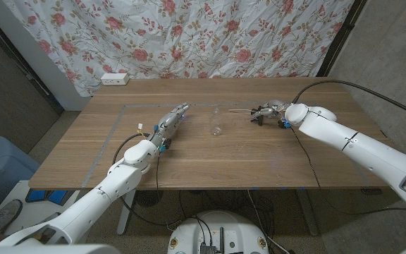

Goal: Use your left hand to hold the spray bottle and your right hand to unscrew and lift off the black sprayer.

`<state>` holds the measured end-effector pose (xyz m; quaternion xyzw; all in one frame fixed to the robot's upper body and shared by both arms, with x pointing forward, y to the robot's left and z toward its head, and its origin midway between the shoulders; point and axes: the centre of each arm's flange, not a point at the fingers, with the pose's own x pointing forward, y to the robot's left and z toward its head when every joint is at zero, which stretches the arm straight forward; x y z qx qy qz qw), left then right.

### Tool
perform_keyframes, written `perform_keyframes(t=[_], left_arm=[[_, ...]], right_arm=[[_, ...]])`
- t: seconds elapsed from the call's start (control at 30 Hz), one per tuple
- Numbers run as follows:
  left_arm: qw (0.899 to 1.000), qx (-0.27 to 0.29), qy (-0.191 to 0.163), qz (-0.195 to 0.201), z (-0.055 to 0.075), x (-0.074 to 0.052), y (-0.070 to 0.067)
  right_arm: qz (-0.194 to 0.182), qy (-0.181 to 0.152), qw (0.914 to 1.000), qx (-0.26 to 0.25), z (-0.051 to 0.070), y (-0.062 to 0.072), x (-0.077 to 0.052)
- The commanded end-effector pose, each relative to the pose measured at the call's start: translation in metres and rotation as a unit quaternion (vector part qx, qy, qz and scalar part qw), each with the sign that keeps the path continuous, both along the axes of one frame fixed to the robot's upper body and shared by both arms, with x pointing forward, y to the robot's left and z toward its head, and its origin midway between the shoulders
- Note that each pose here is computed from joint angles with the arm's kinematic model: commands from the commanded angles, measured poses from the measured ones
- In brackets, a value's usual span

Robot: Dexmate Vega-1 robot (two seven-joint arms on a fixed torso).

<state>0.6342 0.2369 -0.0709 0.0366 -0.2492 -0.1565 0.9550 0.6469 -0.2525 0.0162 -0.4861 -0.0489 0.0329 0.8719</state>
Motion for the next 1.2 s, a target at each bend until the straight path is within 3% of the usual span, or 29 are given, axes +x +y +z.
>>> perform_keyframes(t=[0.03, 0.57, 1.0, 1.2], left_arm=[[1.0, 0.0, -0.001, -0.003, 0.001, 0.002, 0.0], [1.0, -0.002, -0.004, -0.004, 0.001, 0.002, 0.003], [1.0, -0.004, -0.016, 0.002, 0.006, 0.001, 0.008], [1.0, -0.012, -0.022, 0.004, 0.007, 0.0, 0.009]], right_arm=[[0.009, 0.0, 0.9998, -0.015, 0.002, -0.002, -0.004], [0.02, -0.01, 0.9995, -0.022, 0.005, -0.002, -0.01], [0.042, -0.042, 0.9982, -0.006, 0.008, -0.012, -0.018], [0.054, -0.064, 0.9962, 0.024, 0.007, -0.02, -0.02]])
